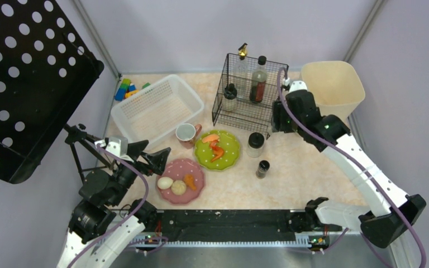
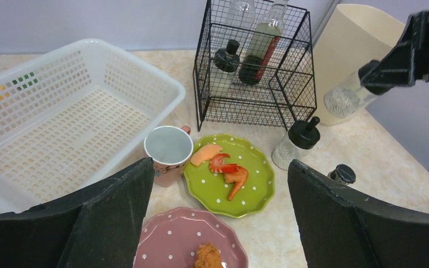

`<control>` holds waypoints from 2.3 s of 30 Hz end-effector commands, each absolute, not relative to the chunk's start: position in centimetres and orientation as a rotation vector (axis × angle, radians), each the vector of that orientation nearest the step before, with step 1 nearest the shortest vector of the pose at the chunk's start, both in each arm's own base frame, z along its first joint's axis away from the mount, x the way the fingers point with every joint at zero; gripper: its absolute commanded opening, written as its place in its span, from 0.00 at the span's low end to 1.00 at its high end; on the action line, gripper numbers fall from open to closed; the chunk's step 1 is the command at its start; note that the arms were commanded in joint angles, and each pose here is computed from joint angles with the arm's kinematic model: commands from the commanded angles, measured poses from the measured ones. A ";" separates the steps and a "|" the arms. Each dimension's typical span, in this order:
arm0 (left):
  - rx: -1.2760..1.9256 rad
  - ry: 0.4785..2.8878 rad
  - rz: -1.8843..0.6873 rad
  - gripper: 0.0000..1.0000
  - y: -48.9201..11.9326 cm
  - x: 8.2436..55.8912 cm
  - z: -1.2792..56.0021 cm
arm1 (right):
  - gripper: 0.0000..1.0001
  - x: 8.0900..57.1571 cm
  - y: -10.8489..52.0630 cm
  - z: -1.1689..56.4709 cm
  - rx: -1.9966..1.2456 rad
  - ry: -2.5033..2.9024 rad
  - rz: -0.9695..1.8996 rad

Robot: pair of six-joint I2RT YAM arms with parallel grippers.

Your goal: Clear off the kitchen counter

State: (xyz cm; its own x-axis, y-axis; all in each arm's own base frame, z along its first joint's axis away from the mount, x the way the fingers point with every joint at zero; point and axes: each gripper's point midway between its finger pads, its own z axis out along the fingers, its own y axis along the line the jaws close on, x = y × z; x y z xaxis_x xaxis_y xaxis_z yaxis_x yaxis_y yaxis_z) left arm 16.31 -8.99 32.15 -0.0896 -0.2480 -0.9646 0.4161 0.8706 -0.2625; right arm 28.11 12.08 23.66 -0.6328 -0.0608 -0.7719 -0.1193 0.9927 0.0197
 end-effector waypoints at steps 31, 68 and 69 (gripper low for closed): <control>0.133 1.550 -0.563 0.94 -9.1 16.5 32.7 | 0.27 46.2 21.3 32.5 0.120 1.944 0.220; 0.134 1.539 -0.568 0.94 -9.1 16.3 32.9 | 0.59 50.1 23.2 18.2 0.145 2.208 0.140; 0.133 1.539 -0.568 0.94 -9.1 16.3 32.9 | 0.61 50.1 23.1 18.2 0.145 2.207 0.139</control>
